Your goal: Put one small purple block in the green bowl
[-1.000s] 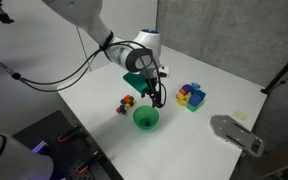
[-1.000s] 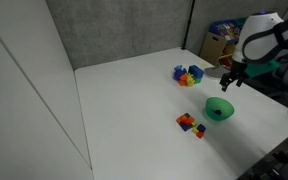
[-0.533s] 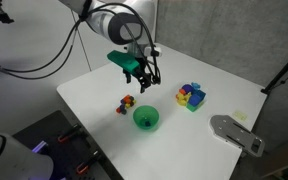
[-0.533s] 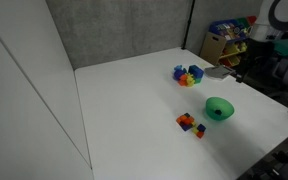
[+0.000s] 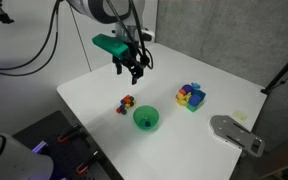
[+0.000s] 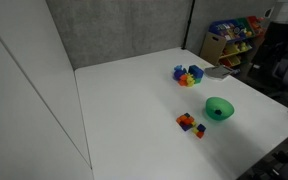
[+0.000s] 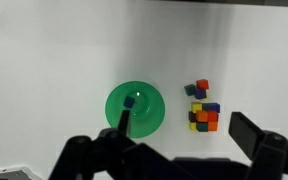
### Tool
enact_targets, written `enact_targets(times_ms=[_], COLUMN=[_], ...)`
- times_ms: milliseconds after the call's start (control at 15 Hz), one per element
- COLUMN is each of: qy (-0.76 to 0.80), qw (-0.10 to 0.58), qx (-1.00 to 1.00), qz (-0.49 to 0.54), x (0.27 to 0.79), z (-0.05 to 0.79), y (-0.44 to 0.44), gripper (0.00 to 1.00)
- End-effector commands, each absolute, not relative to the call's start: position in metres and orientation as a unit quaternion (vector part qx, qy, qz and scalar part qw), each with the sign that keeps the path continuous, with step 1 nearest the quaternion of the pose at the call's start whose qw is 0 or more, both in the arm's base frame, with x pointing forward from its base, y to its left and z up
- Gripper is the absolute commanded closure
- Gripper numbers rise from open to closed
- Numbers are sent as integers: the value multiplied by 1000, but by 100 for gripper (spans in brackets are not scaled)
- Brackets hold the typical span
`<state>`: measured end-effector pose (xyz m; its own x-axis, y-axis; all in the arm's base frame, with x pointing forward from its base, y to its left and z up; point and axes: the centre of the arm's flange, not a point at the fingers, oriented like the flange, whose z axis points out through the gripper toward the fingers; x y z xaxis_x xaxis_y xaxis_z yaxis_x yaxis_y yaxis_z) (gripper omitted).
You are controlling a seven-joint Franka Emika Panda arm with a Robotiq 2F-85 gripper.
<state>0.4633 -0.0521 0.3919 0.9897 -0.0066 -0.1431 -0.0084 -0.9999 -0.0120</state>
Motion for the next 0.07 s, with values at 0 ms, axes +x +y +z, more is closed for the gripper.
enact_targets(times_ms=[0], qy=[4], qw=[6], qx=[-997], qz=[72], x=[462], z=[392], y=[-52], gripper=[0])
